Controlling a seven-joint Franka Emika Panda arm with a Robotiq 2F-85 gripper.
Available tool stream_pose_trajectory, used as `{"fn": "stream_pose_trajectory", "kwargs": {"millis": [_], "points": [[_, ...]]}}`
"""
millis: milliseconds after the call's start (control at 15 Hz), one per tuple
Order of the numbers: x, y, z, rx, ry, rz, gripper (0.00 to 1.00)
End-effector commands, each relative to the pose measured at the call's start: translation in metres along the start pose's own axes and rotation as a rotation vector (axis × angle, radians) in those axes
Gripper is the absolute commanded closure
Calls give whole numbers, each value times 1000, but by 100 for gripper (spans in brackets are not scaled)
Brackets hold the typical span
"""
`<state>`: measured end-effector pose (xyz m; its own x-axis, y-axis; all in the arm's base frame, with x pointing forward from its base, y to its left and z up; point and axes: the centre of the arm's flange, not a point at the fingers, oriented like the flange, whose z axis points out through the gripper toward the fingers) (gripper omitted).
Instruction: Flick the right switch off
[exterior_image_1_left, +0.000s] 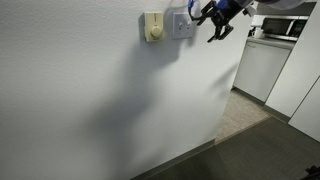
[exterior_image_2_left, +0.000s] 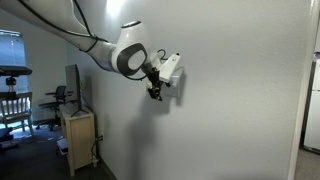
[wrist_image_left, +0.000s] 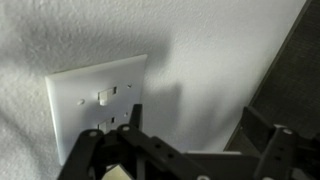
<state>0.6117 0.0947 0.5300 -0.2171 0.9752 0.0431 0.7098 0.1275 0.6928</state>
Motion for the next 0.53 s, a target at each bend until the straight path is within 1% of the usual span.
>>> {"fn": "stream_pose_trajectory", "kwargs": {"millis": [0, 200, 467], "points": [[-7, 10, 30, -33, -4, -16, 0], [-9, 21, 38, -46, -9, -36, 0], [-4, 46, 30, -79, -23, -86, 0]]}}
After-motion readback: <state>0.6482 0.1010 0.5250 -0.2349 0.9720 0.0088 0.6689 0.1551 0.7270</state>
